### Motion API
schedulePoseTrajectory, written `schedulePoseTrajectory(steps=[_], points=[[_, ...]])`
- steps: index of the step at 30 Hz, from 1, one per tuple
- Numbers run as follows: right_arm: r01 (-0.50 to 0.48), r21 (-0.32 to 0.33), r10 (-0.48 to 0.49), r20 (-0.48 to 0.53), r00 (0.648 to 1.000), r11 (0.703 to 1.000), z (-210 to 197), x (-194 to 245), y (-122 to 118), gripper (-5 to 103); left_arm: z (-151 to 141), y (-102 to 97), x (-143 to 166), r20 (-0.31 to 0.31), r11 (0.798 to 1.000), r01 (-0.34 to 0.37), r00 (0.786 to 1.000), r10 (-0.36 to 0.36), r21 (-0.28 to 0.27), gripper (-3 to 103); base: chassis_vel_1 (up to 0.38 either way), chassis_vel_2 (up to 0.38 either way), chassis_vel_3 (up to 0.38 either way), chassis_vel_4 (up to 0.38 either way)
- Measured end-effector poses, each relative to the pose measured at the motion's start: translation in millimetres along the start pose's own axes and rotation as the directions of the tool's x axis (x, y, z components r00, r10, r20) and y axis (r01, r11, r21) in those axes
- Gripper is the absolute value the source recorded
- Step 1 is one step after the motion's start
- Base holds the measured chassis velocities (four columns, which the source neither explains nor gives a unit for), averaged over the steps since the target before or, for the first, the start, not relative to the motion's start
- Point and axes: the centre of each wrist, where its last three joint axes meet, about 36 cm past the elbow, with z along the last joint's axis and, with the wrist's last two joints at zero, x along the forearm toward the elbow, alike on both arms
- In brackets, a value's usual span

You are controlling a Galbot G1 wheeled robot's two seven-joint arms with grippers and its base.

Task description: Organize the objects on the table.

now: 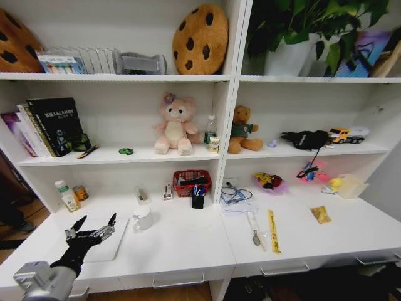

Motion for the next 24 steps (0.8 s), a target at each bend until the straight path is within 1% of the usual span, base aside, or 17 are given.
schedulePoseTrajectory(steps=[3, 4, 5, 6, 8, 9, 10, 11, 12, 13, 14, 15, 16, 18, 19, 22, 24], points=[[-0.006, -0.002, 0.006, -0.001, 1.0, 1.0, 7.0, 13.0, 1.1, 71, 0.0, 0.0, 0.0, 0.0, 1.0, 0.0, 1.0, 0.0, 0.0, 100, 0.0, 0.0, 0.0, 0.0], [-0.006, -0.002, 0.006, -0.001, 1.0, 1.0, 7.0, 13.0, 1.1, 71, 0.0, 0.0, 0.0, 0.0, 1.0, 0.0, 1.0, 0.0, 0.0, 100, 0.0, 0.0, 0.0, 0.0], [-0.005, 0.0, 0.005, 0.007, 1.0, 1.0, 10.9, 22.2, 2.4, 77, 0.0, 0.0, 0.0, 0.0, 1.0, 0.0, 1.0, 0.0, 0.0, 100, 0.0, 0.0, 0.0, 0.0], [-0.005, 0.0, 0.005, 0.007, 1.0, 1.0, 10.9, 22.2, 2.4, 77, 0.0, 0.0, 0.0, 0.0, 1.0, 0.0, 1.0, 0.0, 0.0, 100, 0.0, 0.0, 0.0, 0.0], [0.009, 0.0, -0.009, 0.025, 1.0, 1.0, 20.5, 65.1, 7.6, 88, 0.0, 0.0, 0.0, 0.0, 1.0, 0.0, 1.0, 0.0, 0.0, 100, 0.0, 0.0, 0.0, 0.0], [0.009, 0.0, -0.009, 0.025, 1.0, 1.0, 20.5, 65.1, 7.6, 88, 0.0, 0.0, 0.0, 0.0, 1.0, 0.0, 1.0, 0.0, 0.0, 100, 0.0, 0.0, 0.0, 0.0], [0.01, -0.01, -0.009, 0.043, 0.999, 1.0, 20.8, 93.6, 12.0, 93, 0.0, 0.0, 0.0, 0.0, 1.0, 0.0, 1.0, 0.0, 0.0, 100, 0.0, 0.0, 0.0, 0.0], [0.01, -0.01, -0.009, 0.043, 0.999, 1.0, 20.8, 93.6, 12.0, 93, 0.0, 0.0, 0.0, 0.0, 1.0, 0.0, 1.0, 0.0, 0.0, 100, 0.0, 0.0, 0.0, 0.0], [0.009, -0.012, -0.008, 0.058, 0.998, 1.0, 18.7, 115.9, 14.9, 97, 0.0, 0.0, 0.0, 0.0, 1.0, 0.0, 1.0, 0.0, 0.0, 100, 0.0, 0.0, 0.0, 0.0], [0.007, -0.015, -0.006, 0.067, 0.998, 1.0, 17.2, 138.9, 17.8, 99, 0.0, 0.0, 0.0, 0.0, 1.0, 0.0, 1.0, 0.0, 0.0, 100, 0.0, 0.0, 0.0, 0.0], [0.004, -0.018, -0.003, 0.074, 0.997, 1.0, 12.7, 174.9, 21.1, 100, 0.0, 0.0, 0.0, 0.0, 1.0, 0.0, 1.0, 0.0, 0.0, 100, 0.0, 0.0, 0.0, 0.0], [0.004, -0.018, -0.003, 0.074, 0.997, 1.0, 12.7, 174.9, 21.1, 100, 0.0, 0.0, 0.0, 0.0, 1.0, 0.0, 1.0, 0.0, 0.0, 100, 0.0, 0.0, 0.0, 0.0], [0.001, -0.019, 0.001, 0.084, 0.996, 1.0, 7.4, 187.7, 21.5, 100, 0.0, 0.0, 0.0, 0.0, 1.0, 0.0, 1.0, 0.0, 0.0, 100, 0.0, 0.0, 0.0, 0.0], [-0.028, -0.029, 0.032, 0.13, 0.991, 0.999, -27.8, 237.2, 16.3, 100, 0.0, 0.0, 0.0, 0.0, 1.0, 0.0, 1.0, 0.0, 0.0, 100, 0.0, 0.0, 0.0, 0.0], [-0.028, -0.029, 0.032, 0.13, 0.991, 0.999, -27.8, 237.2, 16.3, 100, 0.0, 0.0, 0.0, 0.0, 1.0, 0.0, 1.0, 0.0, 0.0, 100, 0.0, 0.0, 0.0, 0.0], [-0.053, -0.048, 0.061, 0.16, 0.985, 0.997, -78.6, 302.4, 17.6, 100, 0.0, 0.0, 0.0, 0.0, 1.0, 0.0, 1.0, 0.0, 0.0, 100, 0.0, 0.0, 0.0, 0.0], [-0.053, -0.048, 0.061, 0.16, 0.985, 0.997, -78.6, 302.4, 17.6, 100, 0.0, 0.0, 0.0, 0.0, 1.0, 0.0, 1.0, 0.0, 0.0, 100, 0.0, 0.0, 0.0, 0.0]])
